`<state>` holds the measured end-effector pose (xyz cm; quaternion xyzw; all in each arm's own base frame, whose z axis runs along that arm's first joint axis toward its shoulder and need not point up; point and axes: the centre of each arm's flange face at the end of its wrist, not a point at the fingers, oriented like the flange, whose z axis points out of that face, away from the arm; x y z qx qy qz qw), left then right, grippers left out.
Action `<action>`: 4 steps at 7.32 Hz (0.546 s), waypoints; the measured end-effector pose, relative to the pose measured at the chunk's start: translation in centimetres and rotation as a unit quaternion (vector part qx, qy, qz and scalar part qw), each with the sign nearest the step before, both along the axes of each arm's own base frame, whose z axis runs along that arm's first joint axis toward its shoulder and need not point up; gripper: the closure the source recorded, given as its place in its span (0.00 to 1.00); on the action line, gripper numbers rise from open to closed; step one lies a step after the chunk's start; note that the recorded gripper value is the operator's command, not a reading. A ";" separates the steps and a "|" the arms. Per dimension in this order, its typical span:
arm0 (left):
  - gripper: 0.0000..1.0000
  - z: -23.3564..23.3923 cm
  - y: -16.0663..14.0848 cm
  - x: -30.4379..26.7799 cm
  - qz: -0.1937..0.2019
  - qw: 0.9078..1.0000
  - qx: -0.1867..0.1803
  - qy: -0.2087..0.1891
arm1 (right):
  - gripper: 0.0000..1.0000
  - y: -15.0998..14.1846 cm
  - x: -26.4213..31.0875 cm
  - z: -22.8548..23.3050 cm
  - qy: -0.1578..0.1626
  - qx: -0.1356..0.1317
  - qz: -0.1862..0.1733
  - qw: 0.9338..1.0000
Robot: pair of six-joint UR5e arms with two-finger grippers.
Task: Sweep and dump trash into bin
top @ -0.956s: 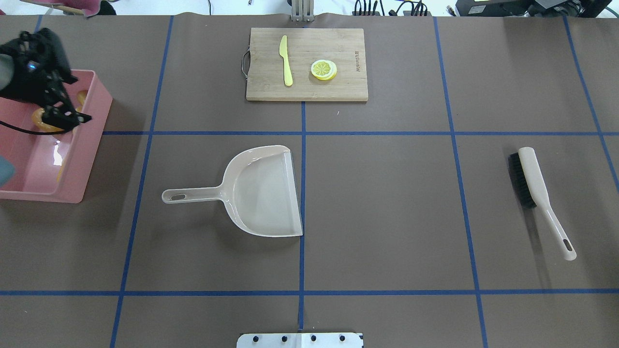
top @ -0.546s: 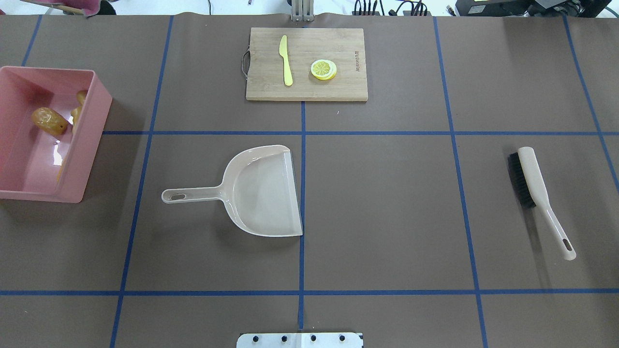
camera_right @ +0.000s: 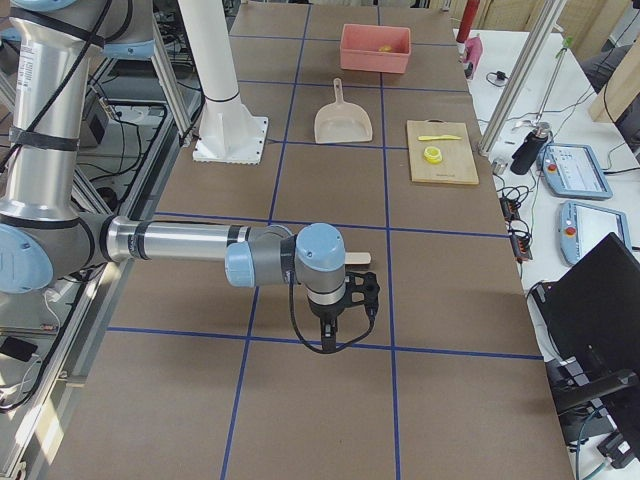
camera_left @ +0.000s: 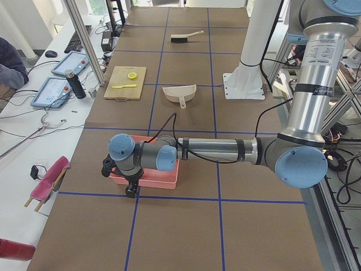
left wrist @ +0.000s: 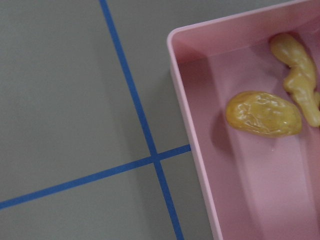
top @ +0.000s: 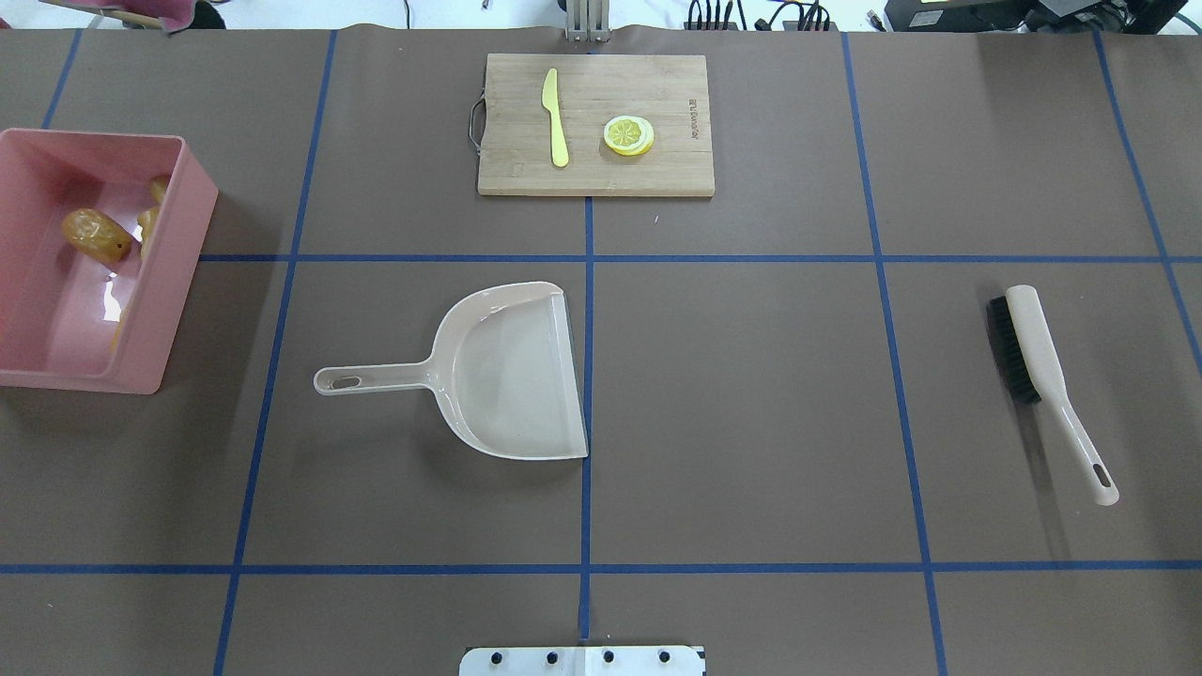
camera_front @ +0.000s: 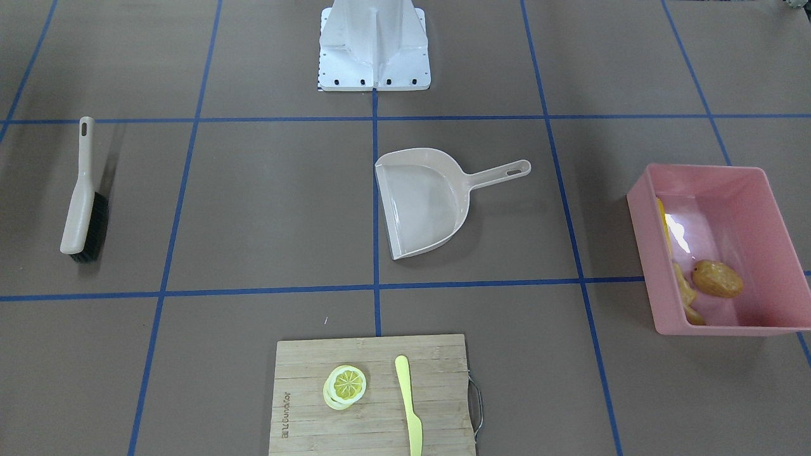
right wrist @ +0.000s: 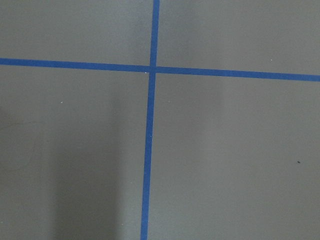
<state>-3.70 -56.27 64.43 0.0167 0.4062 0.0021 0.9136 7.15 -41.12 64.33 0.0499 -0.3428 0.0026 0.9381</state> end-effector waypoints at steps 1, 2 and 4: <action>0.01 0.0 0.4 -0.1 -0.033 0.999 -0.036 -0.001 | 0.00 -0.7 0.3 0.3 0.002 0.000 0.002 1.000; 0.01 -0.3 0.6 -0.3 -0.048 0.998 -0.045 -0.012 | 0.00 -1.5 0.4 0.5 0.002 -0.001 0.004 1.000; 0.01 -0.9 0.8 -0.8 -0.062 0.996 -0.038 -0.051 | 0.00 -2.4 0.5 0.8 0.002 -0.003 0.005 1.000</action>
